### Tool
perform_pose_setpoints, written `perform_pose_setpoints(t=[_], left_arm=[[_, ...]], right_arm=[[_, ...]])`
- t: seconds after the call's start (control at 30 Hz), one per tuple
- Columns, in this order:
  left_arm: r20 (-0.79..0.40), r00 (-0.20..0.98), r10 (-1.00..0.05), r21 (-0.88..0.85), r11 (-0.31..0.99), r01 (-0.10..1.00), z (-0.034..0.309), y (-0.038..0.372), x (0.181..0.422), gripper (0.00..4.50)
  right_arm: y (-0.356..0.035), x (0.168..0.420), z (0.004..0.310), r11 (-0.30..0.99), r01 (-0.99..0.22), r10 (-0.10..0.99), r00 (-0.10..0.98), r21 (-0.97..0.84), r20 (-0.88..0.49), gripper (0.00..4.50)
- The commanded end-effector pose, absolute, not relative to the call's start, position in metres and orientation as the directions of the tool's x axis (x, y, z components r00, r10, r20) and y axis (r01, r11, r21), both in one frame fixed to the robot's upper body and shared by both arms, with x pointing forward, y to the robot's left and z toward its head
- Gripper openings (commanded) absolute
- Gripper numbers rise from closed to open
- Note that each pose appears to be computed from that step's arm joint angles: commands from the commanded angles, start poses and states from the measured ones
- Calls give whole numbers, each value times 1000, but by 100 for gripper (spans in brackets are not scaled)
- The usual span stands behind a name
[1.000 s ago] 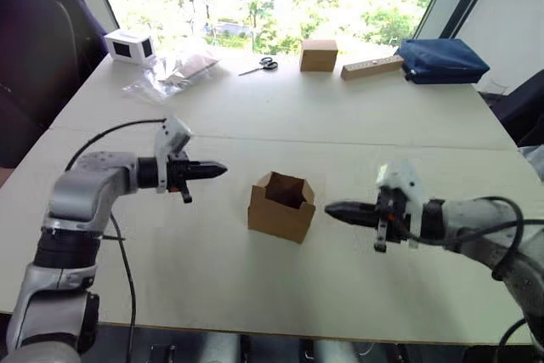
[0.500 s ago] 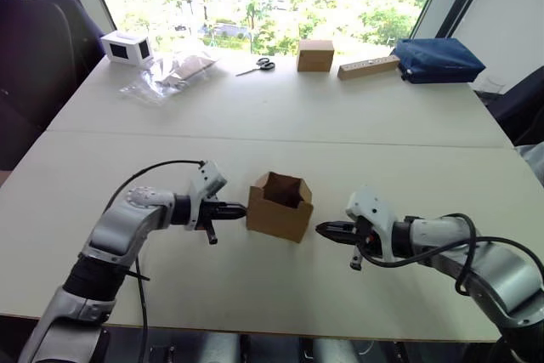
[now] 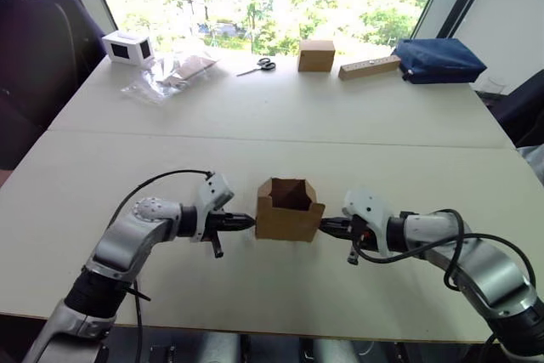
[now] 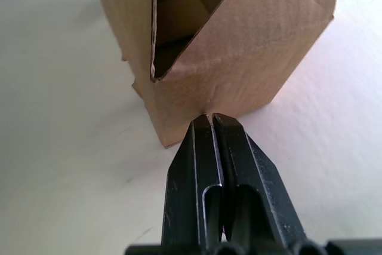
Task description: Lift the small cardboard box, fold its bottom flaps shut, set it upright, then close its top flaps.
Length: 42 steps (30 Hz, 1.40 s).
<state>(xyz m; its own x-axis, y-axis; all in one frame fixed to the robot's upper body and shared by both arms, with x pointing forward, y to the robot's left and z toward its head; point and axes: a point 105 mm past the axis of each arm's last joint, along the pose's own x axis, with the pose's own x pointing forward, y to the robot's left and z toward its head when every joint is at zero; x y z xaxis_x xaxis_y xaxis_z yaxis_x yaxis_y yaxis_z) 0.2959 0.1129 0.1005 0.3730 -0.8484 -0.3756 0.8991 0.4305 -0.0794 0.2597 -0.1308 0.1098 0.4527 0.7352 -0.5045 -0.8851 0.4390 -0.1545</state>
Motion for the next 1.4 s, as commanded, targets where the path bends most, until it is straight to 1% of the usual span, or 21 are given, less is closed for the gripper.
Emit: perform_pose_setpoints(t=[0.03, 0.13, 0.2, 0.27, 0.3, 0.4, 0.53, 0.67, 0.87, 1.0, 1.13, 1.4], left_arm=[[-265, 443, -856, -64, 475, 878, 139, 134, 313, 11], [-195, 391, -900, -128, 418, 899, 164, 137, 309, 11], [-183, 366, -913, -115, 389, 914, 176, 136, 307, 11], [-192, 336, -922, -88, 357, 930, 182, 132, 304, 11], [-194, 314, -930, -76, 333, 940, 183, 128, 301, 11], [-234, 244, -941, -61, 265, 962, 177, 116, 294, 11], [-252, 244, -936, -42, 263, 964, 170, 106, 302, 11], [-268, 222, -937, -22, 237, 971, 167, 97, 303, 11], [-311, 167, -936, -2, 177, 984, 159, 87, 301, 11], [-331, 154, -931, 23, 155, 988, 155, 83, 301, 11], [-346, 154, -925, 51, 145, 988, 153, 79, 302, 11], [-365, 182, -913, 65, 170, 983, 144, 80, 304, 11]], right_arm=[[-144, 256, 136, 421, -886, 741, 461, -196, -488, 0], [-158, 259, 146, 430, -875, 721, 480, -221, -499, 0], [-169, 268, 155, 445, -856, 701, 517, -265, -491, 0], [-171, 278, 169, 465, -840, 719, 542, -279, -436, 0], [-167, 282, 179, 474, -841, 749, 541, -262, -383, 0], [-147, 284, 194, 422, -879, 826, 474, -223, -305, 0], [-126, 282, 186, 357, -910, 858, 409, -211, -311, 0], [-118, 282, 177, 334, -920, 863, 386, -206, -326, 0], [-111, 284, 169, 313, -927, 866, 368, -206, -340, 0], [-106, 284, 166, 297, -933, 867, 353, -206, -351, 0], [-102, 286, 162, 287, -937, 867, 342, -198, -362, 0], [-101, 296, 148, 276, -937, 846, 342, -213, -409, 0]])
